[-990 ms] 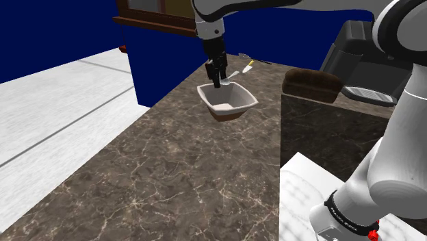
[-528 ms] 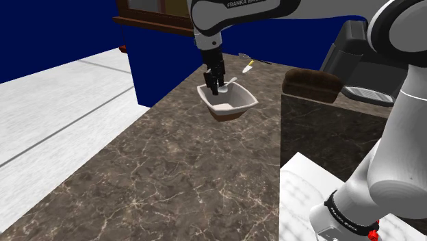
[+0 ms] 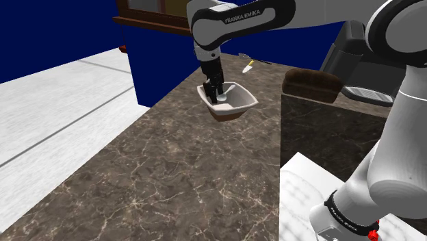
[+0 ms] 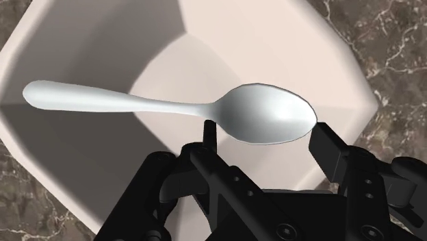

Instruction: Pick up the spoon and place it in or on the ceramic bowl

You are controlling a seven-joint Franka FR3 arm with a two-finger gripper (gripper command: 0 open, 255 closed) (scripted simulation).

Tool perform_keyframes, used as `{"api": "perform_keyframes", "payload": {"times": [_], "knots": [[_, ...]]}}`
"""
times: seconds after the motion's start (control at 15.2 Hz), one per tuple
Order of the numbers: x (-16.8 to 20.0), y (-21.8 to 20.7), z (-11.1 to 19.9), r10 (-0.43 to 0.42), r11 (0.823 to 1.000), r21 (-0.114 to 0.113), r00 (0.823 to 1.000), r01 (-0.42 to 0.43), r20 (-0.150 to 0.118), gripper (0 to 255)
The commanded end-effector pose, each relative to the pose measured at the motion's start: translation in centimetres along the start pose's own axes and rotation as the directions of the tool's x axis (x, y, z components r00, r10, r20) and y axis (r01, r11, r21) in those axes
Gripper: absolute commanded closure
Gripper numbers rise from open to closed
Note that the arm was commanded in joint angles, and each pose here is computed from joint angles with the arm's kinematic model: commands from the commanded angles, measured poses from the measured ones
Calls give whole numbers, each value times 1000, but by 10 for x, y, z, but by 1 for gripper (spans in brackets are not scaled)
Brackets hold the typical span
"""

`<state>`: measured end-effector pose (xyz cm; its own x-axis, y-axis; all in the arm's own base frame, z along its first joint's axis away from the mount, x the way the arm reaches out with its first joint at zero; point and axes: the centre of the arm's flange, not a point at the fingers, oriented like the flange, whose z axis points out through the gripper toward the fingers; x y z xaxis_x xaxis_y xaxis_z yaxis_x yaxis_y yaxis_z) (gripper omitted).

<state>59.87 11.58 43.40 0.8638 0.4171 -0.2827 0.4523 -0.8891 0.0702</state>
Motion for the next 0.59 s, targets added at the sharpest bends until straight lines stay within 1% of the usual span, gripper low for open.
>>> {"api": "perform_keyframes", "payload": {"times": [0.0, 0.33, 0.4, 0.53], "knots": [[1, 0, 2, 0, 1000, 0, 1000, 0, -1, 255], [1, 0, 2, 0, 1000, 0, 1000, 0, 0, 255], [1, 0, 2, 0, 1000, 0, 1000, 0, 0, 0], [1, 0, 2, 0, 1000, 0, 1000, 0, 0, 0]]}}
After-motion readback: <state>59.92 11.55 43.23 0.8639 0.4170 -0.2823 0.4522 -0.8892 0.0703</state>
